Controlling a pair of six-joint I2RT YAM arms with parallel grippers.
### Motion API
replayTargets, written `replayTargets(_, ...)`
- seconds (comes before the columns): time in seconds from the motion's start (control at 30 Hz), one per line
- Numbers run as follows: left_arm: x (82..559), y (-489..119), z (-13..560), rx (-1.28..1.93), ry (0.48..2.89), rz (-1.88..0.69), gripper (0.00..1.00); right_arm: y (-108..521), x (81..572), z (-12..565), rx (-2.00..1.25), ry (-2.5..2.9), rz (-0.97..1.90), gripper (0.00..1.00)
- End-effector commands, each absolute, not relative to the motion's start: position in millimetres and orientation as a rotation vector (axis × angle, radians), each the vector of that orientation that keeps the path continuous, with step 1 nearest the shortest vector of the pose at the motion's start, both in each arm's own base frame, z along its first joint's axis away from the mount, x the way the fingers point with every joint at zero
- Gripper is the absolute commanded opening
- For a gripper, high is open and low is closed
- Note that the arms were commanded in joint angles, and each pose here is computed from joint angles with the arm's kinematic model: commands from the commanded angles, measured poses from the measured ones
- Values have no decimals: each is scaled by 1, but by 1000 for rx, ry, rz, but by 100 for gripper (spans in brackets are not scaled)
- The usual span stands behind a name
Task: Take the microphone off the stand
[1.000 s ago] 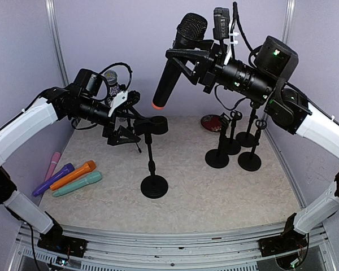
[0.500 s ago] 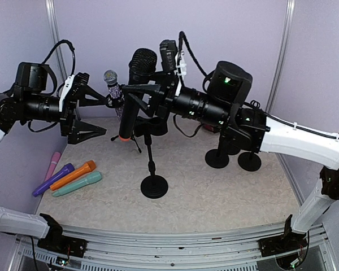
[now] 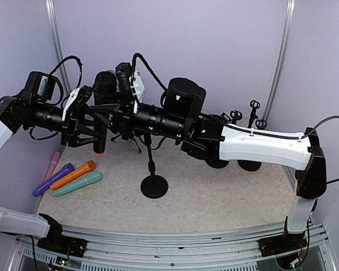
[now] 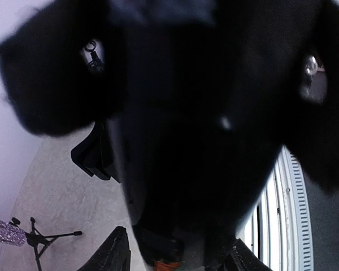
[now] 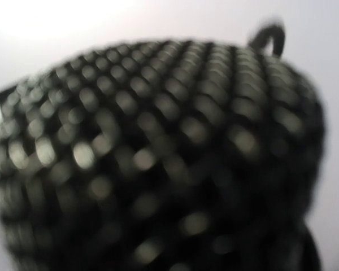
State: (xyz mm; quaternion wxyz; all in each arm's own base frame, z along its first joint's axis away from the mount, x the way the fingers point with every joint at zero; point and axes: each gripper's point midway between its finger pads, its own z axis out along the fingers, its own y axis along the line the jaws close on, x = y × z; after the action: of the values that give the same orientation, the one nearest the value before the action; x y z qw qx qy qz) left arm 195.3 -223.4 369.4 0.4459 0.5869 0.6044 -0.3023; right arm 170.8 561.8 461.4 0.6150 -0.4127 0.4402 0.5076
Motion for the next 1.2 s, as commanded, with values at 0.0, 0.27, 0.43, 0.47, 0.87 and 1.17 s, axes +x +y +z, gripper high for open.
replayTargets(0.0, 188, -222, 376, 1441, 1449, -795, 45, 560, 160, 498, -895, 906, 1215, 0)
replayTargets(0.27, 194, -218, 372, 1419, 1422, -774, 0, 562, 166, 484, -927, 980, 1171, 65)
replayTargets(0.43, 210, -193, 352, 1395, 1494, -659, 0, 533, 180, 485, -913, 1039, 1084, 88)
replayTargets(0.47, 215, -185, 346, 1379, 1520, -631, 0, 527, 184, 484, -916, 1056, 1064, 88)
replayTargets(0.87, 241, -85, 160, 1378, 2035, -185, 0, 441, 230, 427, -819, 1355, 862, 88)
replayTargets(1.17, 237, -43, 73, 1393, 2208, 69, 0, 405, 238, 365, -686, 1517, 811, 73)
